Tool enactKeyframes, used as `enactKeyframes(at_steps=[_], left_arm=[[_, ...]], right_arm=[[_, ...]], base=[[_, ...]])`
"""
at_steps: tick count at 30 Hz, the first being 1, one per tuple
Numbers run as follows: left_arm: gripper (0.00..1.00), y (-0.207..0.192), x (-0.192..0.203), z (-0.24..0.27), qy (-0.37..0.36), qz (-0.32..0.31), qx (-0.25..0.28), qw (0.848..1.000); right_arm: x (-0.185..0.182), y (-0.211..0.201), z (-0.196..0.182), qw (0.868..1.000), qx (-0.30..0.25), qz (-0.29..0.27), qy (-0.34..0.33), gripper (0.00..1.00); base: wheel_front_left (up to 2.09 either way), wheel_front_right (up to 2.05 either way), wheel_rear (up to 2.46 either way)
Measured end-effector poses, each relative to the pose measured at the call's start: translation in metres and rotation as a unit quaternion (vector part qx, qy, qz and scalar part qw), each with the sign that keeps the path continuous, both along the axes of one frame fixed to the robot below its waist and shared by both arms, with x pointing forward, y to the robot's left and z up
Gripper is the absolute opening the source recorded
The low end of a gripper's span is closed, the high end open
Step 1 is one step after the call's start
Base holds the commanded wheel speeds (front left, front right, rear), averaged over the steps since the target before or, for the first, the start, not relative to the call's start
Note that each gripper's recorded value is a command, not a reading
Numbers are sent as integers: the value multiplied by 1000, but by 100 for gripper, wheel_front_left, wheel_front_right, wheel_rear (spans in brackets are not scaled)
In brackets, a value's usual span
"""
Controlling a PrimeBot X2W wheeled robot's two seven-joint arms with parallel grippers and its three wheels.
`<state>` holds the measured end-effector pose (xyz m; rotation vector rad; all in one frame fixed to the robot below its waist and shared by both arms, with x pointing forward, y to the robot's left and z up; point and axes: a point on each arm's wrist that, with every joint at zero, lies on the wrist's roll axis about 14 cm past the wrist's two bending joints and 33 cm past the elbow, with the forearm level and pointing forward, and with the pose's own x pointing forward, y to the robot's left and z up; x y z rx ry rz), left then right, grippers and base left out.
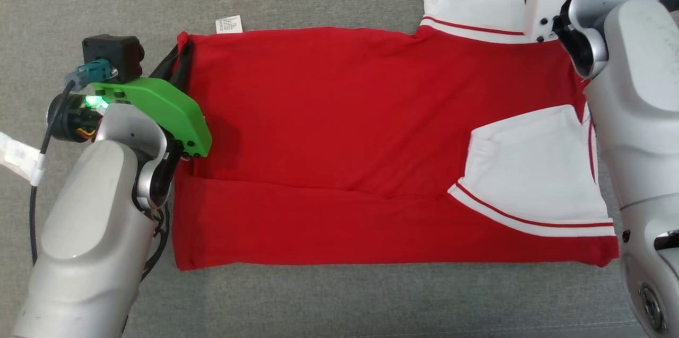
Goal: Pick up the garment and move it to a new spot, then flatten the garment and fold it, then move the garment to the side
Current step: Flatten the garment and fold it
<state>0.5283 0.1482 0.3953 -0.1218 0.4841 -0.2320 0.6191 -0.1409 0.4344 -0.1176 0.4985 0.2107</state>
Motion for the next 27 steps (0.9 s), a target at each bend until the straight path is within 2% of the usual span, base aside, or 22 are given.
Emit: enactKeyframes(at_steps=[8,14,15,16,17,18,19,20,21,22,27], left_arm=[[0,6,-5,-11,4,11,-3,1000],[0,12,-8,-19,13,17,1,1000],[0,12,-9,-19,14,16,1,1000],[0,12,-9,-19,13,15,1,1000],[0,12,-9,-19,12,15,1,1000],[0,12,-8,-19,12,15,1,1000],[0,11,-8,-19,12,15,1,1000],[0,11,-7,-19,12,15,0,1000],[0,11,-7,-19,12,15,0,1000],[0,11,-7,-19,13,15,0,1000],[0,12,-3,-18,9,17,0,1000]], right_arm=[[14,5,-41,997,-4,-7,71,100],[16,14,-56,995,2,-4,102,100],[16,13,-56,995,1,-5,104,96],[16,12,-57,994,1,-6,106,83],[16,12,-57,994,1,-6,105,48],[16,11,-57,994,1,-7,106,43],[16,11,-57,994,2,-8,105,29],[16,11,-56,995,5,-8,99,22],[17,12,-56,995,7,-9,95,5],[17,11,-55,996,9,-10,90,0],[20,2,-47,998,13,-18,57,0]], base=[[0,0,0],[0,0,0],[0,0,0],[0,0,0],[0,0,0],[0,0,0],[0,0,0],[0,0,0],[0,0,0],[0,0,0],[0,0,0]])
